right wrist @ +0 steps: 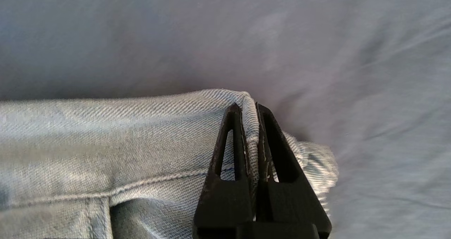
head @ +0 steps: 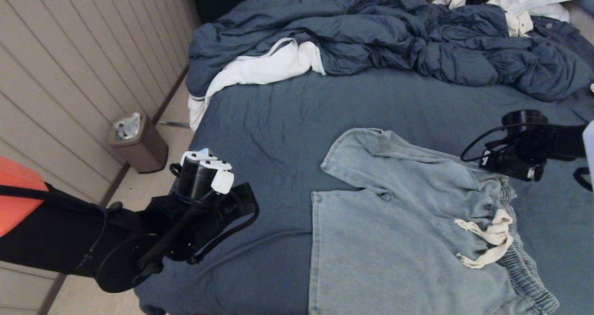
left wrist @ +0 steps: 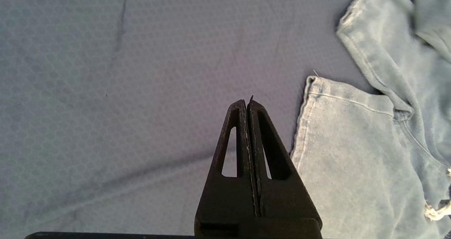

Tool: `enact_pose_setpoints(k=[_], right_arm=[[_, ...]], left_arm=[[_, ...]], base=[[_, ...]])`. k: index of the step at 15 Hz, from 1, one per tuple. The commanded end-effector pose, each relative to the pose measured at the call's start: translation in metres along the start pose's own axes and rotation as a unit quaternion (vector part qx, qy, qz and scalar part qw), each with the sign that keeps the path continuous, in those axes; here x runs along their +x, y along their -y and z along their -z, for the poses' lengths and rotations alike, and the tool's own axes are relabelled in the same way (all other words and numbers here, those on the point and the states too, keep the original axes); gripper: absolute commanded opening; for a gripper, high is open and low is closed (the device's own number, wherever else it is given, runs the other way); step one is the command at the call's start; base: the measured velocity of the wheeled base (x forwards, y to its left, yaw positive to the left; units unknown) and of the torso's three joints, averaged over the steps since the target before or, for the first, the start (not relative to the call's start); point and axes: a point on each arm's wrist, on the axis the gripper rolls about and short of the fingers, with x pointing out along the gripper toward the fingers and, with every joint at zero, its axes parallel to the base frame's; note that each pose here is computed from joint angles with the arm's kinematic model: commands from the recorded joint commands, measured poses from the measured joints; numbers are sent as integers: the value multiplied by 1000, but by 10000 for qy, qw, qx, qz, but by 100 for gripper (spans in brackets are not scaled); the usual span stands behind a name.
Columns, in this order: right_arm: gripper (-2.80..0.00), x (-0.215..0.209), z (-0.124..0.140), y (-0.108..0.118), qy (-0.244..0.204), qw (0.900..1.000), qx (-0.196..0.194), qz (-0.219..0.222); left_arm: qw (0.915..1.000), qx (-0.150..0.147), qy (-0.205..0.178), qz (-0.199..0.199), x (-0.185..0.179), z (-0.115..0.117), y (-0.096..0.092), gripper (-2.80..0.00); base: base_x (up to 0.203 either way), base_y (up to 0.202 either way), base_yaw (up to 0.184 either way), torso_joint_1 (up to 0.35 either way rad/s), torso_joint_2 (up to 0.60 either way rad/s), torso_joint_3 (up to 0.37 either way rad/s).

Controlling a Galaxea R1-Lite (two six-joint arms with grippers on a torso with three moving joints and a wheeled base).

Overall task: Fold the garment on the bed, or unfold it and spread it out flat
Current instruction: Unford the blue shorts

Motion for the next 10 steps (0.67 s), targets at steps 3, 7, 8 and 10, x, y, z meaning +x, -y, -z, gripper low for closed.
enact_pose_setpoints(k=[3, 7, 8, 10], right_arm=[[-280, 5, -4, 27, 13, 9995, 171, 268], [-280, 6, 2, 28, -108, 9994, 145, 287], [0, 5, 3, 26, -119, 9995, 136, 244], [0, -6, -5, 26, -15, 9998, 166, 145]], left_arm=[[10000, -17, -2, -16, 2, 1, 0, -280], [10000, -20, 3, -11, 1, 1, 0, -280], [10000, -19, 1, -13, 1, 1, 0, -280], [10000, -17, -2, -16, 2, 1, 0, -280]], base=[[0, 0, 0, 0, 0, 0], [0, 0, 0, 0, 0, 0], [0, 0, 0, 0, 0, 0], [0, 0, 0, 0, 0, 0]])
